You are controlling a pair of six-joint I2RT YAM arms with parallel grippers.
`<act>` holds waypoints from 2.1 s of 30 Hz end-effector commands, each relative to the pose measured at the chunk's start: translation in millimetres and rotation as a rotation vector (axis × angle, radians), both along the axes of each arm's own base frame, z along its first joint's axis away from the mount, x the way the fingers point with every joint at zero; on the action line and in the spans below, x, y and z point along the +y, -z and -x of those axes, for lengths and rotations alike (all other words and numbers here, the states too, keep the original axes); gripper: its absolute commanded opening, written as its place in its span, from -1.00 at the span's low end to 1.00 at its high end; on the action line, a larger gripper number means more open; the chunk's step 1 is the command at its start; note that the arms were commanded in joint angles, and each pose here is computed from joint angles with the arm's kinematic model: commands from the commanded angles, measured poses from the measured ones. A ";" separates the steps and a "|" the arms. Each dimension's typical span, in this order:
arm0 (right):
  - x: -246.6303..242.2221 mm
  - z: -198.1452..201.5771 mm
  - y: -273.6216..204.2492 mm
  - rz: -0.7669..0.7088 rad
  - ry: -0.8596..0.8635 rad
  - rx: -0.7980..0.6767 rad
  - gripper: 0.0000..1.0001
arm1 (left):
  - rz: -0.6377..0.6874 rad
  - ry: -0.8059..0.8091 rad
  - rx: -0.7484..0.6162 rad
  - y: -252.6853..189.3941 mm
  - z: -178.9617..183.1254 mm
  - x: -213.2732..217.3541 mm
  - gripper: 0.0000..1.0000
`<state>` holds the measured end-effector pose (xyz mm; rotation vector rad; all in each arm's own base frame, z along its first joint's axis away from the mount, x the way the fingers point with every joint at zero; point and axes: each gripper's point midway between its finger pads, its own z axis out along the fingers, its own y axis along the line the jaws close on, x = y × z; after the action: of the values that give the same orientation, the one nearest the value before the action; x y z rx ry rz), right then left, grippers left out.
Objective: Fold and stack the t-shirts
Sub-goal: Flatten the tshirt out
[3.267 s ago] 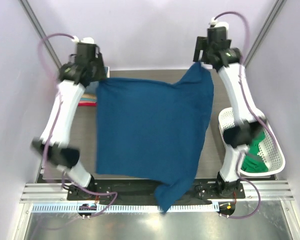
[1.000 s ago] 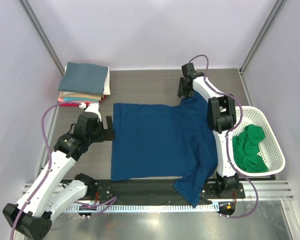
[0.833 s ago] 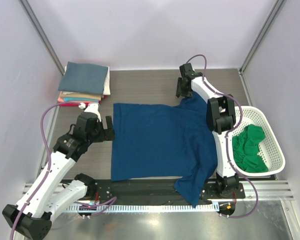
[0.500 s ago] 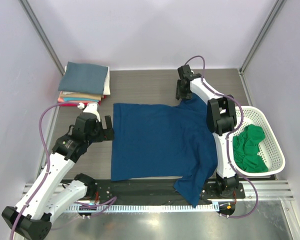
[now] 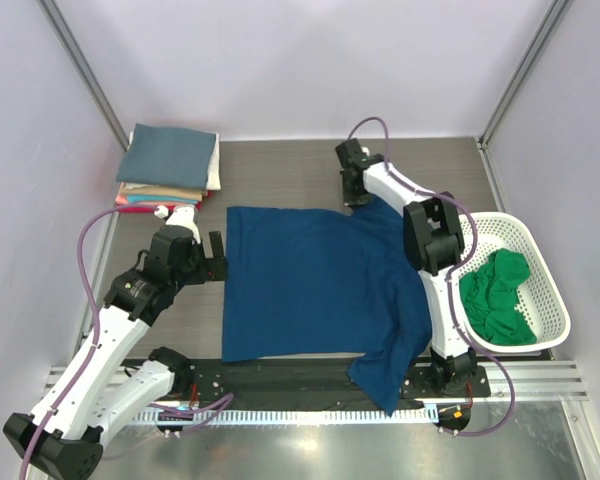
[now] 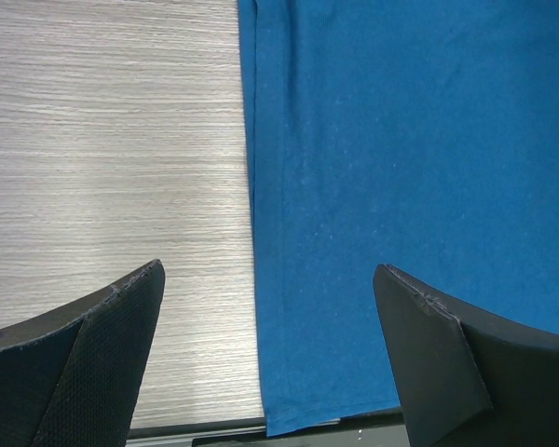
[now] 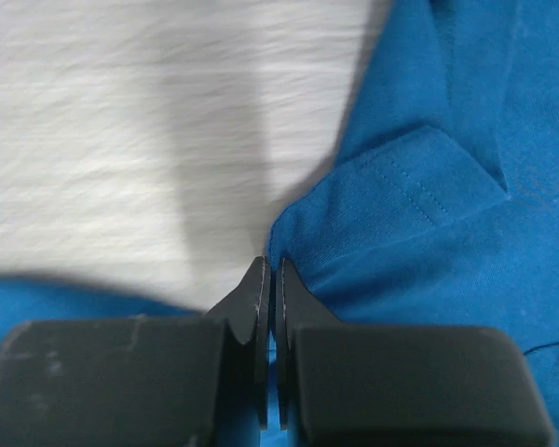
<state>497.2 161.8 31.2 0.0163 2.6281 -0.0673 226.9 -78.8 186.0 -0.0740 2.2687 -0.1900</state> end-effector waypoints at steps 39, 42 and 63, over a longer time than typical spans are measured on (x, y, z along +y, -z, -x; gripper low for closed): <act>47.9 -43.1 -46.4 -0.354 -0.053 -0.167 0.26 | -0.029 -0.024 -0.008 1.5 -8.5 3.1 0.86; 47.5 -39.3 -34.8 -0.335 -0.047 -0.148 0.24 | -0.027 -0.024 -0.009 1.2 -8.4 3.3 0.86; 93.0 -53.9 -51.1 -0.360 -0.148 -0.198 -0.98 | -0.026 -0.022 -0.011 0.5 -7.8 3.4 0.86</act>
<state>533.9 218.0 37.2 0.0288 2.5190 0.3370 229.8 -77.0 179.2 -0.0789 2.2941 -0.1573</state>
